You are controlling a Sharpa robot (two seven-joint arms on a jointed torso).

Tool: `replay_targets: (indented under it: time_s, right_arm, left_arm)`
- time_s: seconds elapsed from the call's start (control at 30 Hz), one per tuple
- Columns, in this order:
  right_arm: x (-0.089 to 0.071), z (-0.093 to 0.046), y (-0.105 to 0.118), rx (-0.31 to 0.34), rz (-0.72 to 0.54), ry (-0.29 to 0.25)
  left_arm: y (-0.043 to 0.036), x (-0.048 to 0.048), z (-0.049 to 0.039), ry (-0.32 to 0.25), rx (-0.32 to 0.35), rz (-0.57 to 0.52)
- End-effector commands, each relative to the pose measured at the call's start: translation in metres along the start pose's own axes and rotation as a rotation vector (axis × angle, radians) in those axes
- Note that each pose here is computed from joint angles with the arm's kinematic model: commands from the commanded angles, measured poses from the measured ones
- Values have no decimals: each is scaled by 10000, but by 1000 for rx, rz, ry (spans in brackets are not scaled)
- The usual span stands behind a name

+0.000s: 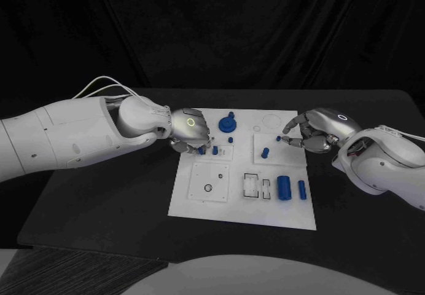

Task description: Assemble the parts on the task board

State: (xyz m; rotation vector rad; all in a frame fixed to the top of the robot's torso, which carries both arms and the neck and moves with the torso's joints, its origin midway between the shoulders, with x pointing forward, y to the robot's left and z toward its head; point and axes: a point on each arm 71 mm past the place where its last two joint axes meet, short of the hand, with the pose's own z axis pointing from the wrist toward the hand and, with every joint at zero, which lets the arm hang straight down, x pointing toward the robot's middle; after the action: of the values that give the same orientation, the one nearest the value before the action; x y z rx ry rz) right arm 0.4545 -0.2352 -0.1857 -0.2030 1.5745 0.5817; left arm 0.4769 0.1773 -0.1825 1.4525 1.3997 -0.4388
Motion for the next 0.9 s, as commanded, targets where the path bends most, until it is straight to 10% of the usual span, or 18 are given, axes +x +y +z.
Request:
replay_targets:
  time_s: [0.03, 0.9]
  right_arm:
    - [-4, -11, -6, 11, 1, -5]
    - [-19, -31, -36, 31, 11, -11]
  left_arm:
    - [36, 19, -7, 33, -94, -65]
    - [35, 34, -25, 163, -402, -552]
